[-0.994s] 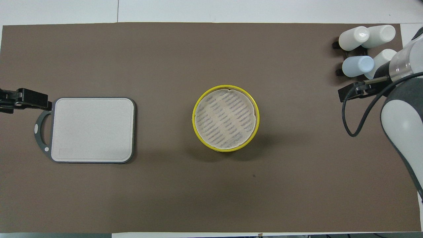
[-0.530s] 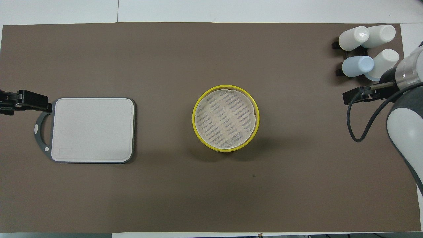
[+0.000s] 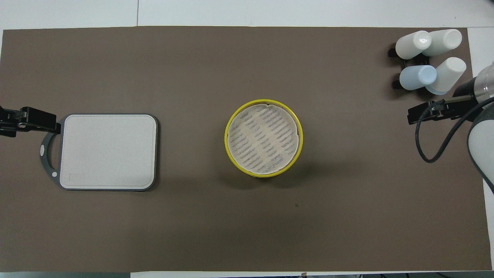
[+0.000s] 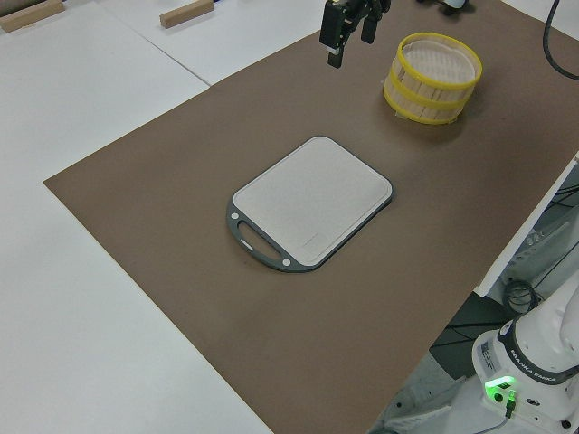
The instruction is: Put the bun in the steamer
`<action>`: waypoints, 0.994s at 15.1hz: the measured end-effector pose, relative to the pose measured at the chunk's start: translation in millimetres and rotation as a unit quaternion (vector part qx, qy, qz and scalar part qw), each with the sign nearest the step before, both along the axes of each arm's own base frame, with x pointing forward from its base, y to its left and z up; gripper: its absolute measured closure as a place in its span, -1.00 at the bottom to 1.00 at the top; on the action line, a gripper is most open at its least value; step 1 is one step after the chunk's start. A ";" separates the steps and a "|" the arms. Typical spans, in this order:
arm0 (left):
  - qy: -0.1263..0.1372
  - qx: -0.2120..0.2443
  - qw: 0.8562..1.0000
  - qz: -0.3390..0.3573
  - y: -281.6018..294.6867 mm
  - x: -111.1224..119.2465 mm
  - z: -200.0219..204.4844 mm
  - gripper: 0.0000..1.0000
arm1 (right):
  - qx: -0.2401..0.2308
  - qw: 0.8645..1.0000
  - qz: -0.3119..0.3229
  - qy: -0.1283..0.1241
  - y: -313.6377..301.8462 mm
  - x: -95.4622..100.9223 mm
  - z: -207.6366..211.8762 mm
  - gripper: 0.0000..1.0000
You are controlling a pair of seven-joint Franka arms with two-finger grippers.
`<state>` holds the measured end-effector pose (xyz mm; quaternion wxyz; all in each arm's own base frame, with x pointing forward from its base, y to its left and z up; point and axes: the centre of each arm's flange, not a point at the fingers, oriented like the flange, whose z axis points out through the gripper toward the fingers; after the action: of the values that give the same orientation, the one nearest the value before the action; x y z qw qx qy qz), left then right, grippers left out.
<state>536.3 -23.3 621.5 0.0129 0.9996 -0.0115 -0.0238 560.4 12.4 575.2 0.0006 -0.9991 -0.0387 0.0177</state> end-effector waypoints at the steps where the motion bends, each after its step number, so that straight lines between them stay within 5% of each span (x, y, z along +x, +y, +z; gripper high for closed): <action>1: 0.000 0.000 1.000 0.000 0.0 0.0 0.0 -1.00 | 0.000 1.000 0.000 0.000 0.1 -0.1 -0.1 -1.00; 15: 0.001 0.000 1.000 0.000 -0.1 -0.1 -0.1 -1.00 | 0.000 1.000 -0.001 0.026 -1.0 -5.7 -4.3 -1.00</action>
<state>536.2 -23.4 621.5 0.0129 0.9996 -0.0118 -0.0243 554.7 11.4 571.0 0.0015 -0.9983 -0.0378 0.0434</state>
